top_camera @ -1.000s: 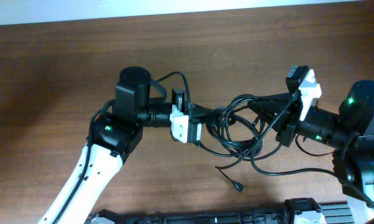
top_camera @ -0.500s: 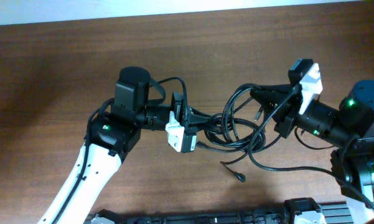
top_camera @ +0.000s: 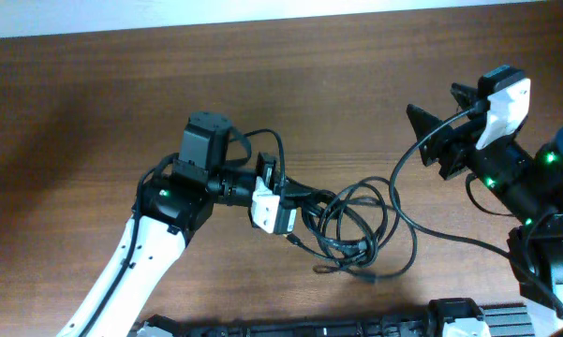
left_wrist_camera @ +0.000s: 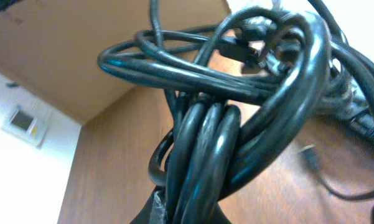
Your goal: Untangle cables
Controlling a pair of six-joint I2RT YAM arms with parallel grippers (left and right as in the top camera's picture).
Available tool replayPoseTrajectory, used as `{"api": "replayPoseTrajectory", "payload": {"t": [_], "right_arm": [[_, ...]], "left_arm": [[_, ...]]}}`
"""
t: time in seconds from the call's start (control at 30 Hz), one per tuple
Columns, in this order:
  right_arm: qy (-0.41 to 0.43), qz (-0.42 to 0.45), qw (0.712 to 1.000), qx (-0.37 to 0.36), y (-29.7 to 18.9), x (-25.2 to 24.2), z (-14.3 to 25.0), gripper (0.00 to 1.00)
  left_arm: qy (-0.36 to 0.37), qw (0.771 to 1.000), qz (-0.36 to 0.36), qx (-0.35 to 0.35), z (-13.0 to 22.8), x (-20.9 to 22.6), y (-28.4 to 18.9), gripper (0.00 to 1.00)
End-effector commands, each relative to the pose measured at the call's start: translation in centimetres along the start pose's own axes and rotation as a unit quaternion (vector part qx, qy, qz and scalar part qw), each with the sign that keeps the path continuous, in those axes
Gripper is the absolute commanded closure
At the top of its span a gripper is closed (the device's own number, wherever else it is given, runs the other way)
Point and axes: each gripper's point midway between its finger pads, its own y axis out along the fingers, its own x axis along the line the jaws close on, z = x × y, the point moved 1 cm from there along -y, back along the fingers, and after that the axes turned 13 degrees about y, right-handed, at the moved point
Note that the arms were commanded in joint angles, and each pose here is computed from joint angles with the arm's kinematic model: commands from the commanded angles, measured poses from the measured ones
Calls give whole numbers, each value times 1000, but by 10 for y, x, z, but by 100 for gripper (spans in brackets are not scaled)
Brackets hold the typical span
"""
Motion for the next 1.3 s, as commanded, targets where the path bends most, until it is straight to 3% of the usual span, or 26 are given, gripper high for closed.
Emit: {"api": "replayPoseTrajectory", "payload": {"t": [0.0,0.17,0.27,0.4,0.67,0.9,1.27], "right_arm": [[5,22,1000,-1,-6,-4,-3,15],[28,31,998,52,-7,-8,23,1],[48,29,994,95,-10,-7,44,1],[69,-17,987,142,-15,9,65,1],[92,-107,976,165,-22,39,71,1],[88,-86,979,161,-18,31,70,1],[62,154,973,159,-9,-53,75,1]], "left_arm": [[-17,999,-4,47,16,1,-1,100],[-2,997,-15,82,27,7,-3,100],[12,992,-41,118,38,22,-6,100],[-49,976,-120,178,56,54,-17,100],[-108,963,-197,149,47,87,-24,100],[-95,982,-157,49,12,83,-13,100],[-38,988,-47,-145,-56,55,-14,100]]}}
